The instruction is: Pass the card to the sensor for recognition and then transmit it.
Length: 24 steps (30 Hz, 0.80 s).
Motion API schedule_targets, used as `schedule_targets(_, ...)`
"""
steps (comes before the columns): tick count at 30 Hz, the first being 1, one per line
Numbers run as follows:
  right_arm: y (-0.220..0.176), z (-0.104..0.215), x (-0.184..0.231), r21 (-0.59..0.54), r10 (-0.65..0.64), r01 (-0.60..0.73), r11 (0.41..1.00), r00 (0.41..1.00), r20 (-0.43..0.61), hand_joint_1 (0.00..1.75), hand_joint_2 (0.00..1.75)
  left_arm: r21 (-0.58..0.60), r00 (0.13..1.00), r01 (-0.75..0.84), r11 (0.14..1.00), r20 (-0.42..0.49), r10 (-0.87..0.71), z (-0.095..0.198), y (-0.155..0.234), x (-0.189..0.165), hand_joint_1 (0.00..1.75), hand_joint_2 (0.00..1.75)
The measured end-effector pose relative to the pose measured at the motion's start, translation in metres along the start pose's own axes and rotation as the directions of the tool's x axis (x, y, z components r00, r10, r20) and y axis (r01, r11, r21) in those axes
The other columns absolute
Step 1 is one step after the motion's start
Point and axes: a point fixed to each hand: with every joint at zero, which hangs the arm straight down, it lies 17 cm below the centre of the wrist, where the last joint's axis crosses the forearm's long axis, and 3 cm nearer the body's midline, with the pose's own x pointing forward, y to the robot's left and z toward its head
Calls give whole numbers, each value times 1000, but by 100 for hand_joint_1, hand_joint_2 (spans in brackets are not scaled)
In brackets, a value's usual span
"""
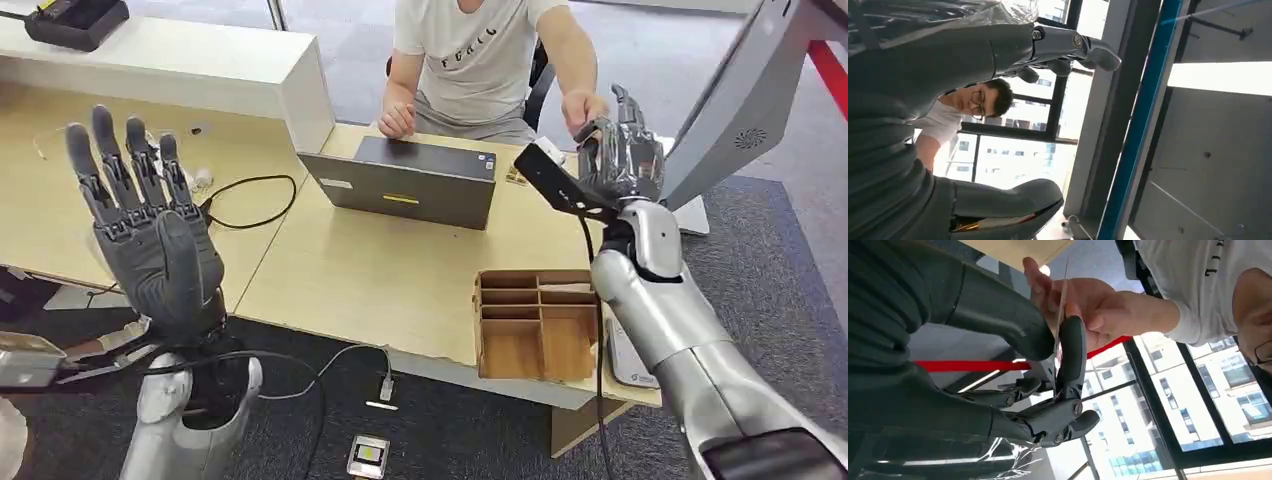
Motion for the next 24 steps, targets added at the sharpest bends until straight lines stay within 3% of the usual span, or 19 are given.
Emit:
schedule_targets(1, 0, 0, -1, 2, 3, -3, 1000, 1000, -2, 0, 175, -2, 1000, 2, 1000, -3, -2, 1, 0, -1, 0, 175)
schedule_targets(15, 3, 2, -10, 14, 17, -17, 1000, 1000, -4, 0, 175, -23, 999, 7, 1000, -36, -8, 8, 0, -6, 0, 175)
schedule_targets(24, -17, 19, 7, -92, -147, 153, 984, 987, 66, 0, 175, -18, 997, 55, 998, -48, -56, 14, 6, -6, 0, 175)
